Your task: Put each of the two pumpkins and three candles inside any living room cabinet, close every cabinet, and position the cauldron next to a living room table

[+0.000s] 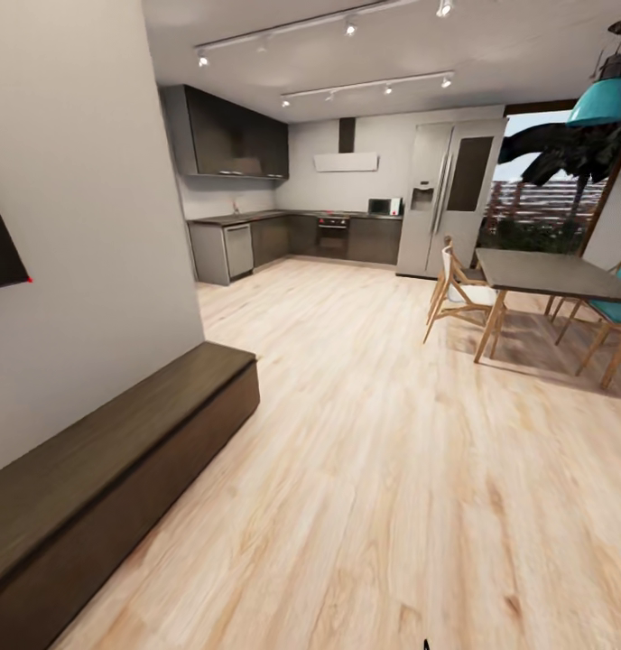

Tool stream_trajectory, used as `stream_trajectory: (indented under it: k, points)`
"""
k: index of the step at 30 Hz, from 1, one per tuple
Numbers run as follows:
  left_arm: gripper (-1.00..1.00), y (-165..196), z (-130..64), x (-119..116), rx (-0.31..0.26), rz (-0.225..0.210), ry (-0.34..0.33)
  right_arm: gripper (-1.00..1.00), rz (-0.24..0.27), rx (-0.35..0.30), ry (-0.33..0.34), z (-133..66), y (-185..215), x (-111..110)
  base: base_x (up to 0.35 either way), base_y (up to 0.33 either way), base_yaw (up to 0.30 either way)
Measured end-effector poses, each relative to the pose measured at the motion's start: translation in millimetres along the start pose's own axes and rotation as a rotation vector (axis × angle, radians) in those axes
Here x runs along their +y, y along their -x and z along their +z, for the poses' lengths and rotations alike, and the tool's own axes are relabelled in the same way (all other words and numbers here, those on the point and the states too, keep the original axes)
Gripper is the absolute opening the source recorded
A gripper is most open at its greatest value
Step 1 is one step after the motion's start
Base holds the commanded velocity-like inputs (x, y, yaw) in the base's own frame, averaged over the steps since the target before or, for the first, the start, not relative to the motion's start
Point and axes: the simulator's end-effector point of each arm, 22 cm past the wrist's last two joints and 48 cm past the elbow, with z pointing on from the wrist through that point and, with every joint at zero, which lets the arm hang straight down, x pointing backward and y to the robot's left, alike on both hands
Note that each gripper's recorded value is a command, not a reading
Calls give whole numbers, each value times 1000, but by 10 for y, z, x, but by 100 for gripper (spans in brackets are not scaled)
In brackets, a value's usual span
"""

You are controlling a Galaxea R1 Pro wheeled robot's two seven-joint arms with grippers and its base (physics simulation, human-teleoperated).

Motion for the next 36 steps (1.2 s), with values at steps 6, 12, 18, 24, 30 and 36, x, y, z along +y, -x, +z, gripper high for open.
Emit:
stream_trajectory:
  k: [6, 12, 18, 24, 30, 36]
  points:
    - [100, 21, 0, -6, -8, 4, -2, 100, 0, -2, 1, 2, 9, 3, 204, -35, -297]
    - [100, 39, -1, -2, -13, -1, 0, 100, 0, -4, 2, 3, 18, 6, 22, -5, -297]
    - [100, 91, -5, -11, -36, -9, -1, 100, 1, -6, 3, 3, 27, 9, 1, 0, -297]
    - [100, 105, -7, -13, -40, -11, -2, 100, 2, -6, 4, 1, 33, 18, 0, 0, -297]
    - [100, 108, -7, -14, -41, -11, -2, 100, 3, -6, 3, 1, 32, 17, 0, 0, -299]
    - [100, 94, -5, -11, -38, -10, -1, 100, 3, 1, 0, 1, 10, 10, 0, 0, -244]
